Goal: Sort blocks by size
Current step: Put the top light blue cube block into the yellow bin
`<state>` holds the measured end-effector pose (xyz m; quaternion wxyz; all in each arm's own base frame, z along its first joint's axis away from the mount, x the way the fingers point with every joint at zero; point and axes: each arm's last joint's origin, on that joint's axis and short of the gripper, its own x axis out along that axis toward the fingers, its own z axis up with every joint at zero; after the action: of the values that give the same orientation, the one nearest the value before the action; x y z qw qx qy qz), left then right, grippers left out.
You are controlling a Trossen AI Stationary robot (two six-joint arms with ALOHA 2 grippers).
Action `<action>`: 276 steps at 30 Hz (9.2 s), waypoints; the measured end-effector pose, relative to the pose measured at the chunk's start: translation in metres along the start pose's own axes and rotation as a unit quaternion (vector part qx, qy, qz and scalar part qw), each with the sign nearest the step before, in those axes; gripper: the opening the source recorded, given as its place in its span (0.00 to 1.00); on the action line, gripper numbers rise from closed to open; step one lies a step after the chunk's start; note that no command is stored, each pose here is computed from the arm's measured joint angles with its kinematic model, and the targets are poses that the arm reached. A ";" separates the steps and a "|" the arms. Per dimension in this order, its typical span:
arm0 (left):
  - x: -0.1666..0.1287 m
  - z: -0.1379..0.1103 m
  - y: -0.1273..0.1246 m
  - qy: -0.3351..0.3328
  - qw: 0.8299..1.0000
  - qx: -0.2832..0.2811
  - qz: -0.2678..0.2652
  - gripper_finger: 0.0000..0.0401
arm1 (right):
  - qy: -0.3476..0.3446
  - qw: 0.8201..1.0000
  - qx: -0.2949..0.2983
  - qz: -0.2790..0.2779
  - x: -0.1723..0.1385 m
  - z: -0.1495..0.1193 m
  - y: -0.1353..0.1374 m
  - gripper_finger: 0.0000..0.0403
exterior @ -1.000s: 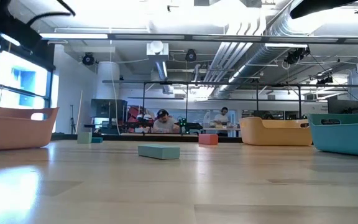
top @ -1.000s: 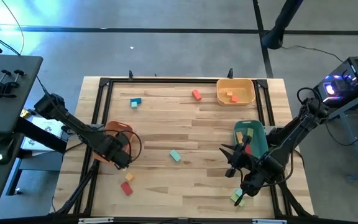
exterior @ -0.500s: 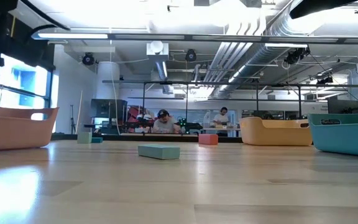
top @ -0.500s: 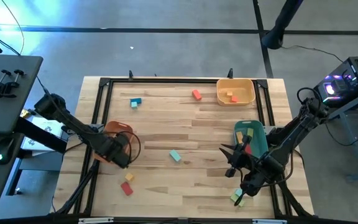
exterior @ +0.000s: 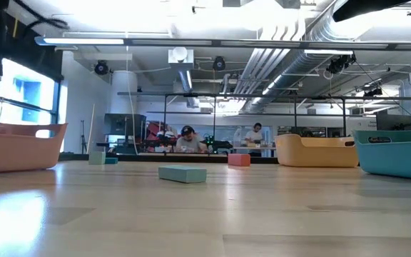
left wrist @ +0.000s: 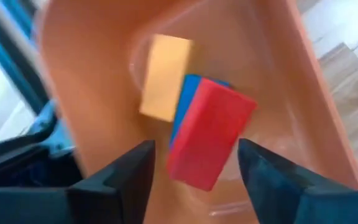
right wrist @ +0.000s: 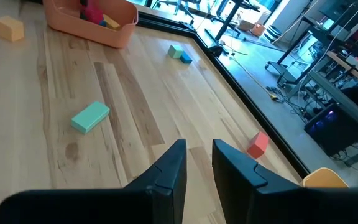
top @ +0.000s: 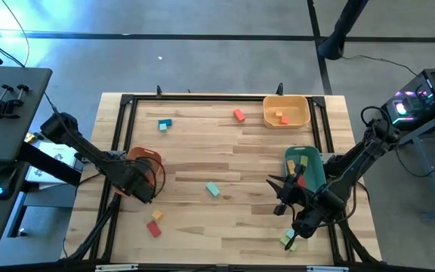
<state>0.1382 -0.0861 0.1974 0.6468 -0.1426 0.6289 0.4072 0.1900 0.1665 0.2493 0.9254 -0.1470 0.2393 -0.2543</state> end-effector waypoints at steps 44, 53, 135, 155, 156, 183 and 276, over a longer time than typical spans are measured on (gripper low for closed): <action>-0.009 0.130 -0.161 -0.462 0.803 0.126 -0.354 0.57 | -0.076 0.970 0.087 0.215 0.105 -0.024 -0.002 0.18; 0.003 0.170 -0.140 -0.471 0.792 0.168 -0.349 0.51 | -0.061 0.964 0.106 0.235 0.125 -0.023 -0.017 0.25; 0.129 0.172 0.094 -0.085 0.949 -0.301 -0.033 0.68 | 0.053 0.981 -0.003 0.187 0.159 -0.047 -0.070 0.49; 0.136 0.174 0.082 -0.100 0.964 -0.244 -0.038 0.25 | 0.064 0.980 -0.002 0.188 0.159 -0.050 -0.070 0.49; 0.133 0.173 0.080 -0.103 0.965 -0.237 -0.042 0.24 | 0.065 0.980 -0.003 0.189 0.159 -0.050 -0.069 0.49; 0.000 0.190 -0.054 -0.606 0.585 -0.019 -0.539 0.24 | -0.253 0.925 -0.274 0.072 0.129 0.029 -0.055 0.49; 0.010 0.220 -0.081 -0.562 0.596 0.004 -0.574 0.57 | 0.179 0.954 0.202 -0.126 0.203 -0.114 -0.254 0.35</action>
<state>0.3469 0.0198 0.1983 0.9729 -0.2148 -0.0686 -0.0510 0.1832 -0.1705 0.1785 0.8380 0.0623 0.3245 -0.4342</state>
